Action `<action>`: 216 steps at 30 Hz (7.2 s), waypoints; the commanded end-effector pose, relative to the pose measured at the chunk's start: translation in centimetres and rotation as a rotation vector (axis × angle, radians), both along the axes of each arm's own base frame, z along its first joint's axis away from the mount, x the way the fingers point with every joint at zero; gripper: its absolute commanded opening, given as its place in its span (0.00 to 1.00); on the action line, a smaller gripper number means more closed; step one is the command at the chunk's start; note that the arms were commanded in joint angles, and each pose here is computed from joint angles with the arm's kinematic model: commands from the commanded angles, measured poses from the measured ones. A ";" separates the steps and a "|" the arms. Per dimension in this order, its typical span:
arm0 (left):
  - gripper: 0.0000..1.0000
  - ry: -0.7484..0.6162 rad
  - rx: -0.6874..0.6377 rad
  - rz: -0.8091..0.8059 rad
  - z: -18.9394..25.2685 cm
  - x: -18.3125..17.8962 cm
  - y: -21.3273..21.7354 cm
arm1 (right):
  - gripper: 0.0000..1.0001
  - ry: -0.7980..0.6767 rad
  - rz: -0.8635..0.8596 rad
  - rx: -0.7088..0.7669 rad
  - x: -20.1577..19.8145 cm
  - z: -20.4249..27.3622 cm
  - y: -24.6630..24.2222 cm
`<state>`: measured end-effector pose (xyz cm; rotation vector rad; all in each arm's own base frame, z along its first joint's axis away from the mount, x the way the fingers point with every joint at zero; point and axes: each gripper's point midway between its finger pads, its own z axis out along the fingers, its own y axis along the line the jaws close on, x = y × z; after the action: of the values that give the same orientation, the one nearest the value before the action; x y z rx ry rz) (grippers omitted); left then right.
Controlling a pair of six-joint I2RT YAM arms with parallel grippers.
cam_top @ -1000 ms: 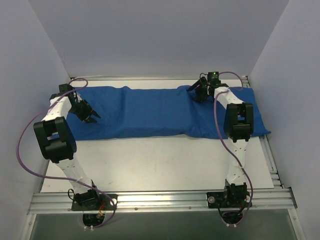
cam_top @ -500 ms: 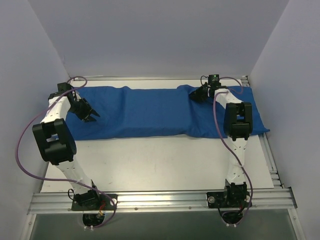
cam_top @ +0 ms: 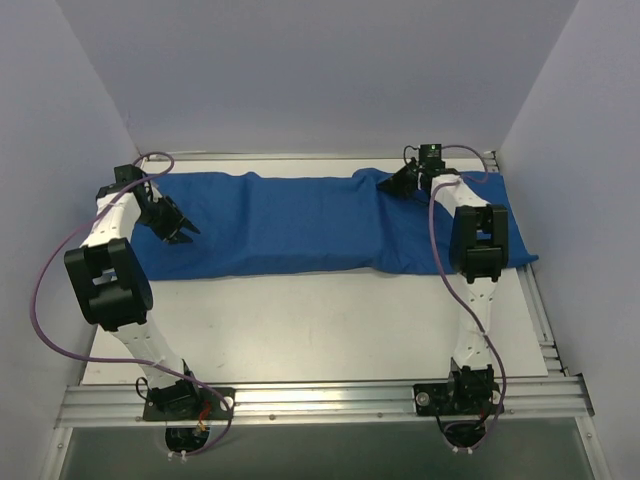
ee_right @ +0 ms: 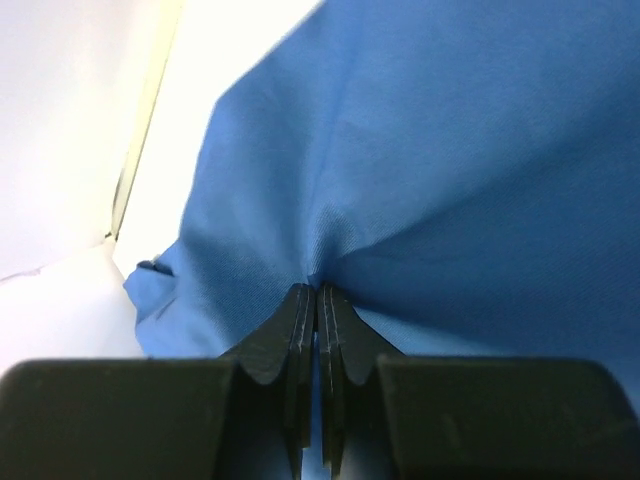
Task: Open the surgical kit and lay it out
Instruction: Open the surgical kit at the center of the board.
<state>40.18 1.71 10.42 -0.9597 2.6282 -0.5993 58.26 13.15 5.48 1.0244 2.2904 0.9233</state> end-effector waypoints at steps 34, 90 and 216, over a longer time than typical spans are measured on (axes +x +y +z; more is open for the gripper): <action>0.42 -0.141 0.042 0.008 5.5 -0.6 -0.1 | 0.00 0.271 0.374 -0.269 -28.4 1.5 -0.4; 0.41 -0.077 -0.005 -0.027 3.1 -2.2 -1.7 | 0.43 0.212 0.009 -0.946 -1.6 -1.4 -17.2; 0.59 -0.287 -0.018 -0.300 9.9 -6.2 -10.2 | 0.69 -0.546 0.930 -0.418 -4.1 1.4 24.1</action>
<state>33.82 -8.58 18.94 -0.4731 2.5633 -0.7622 53.35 36.47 5.45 -0.4418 2.3260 0.8294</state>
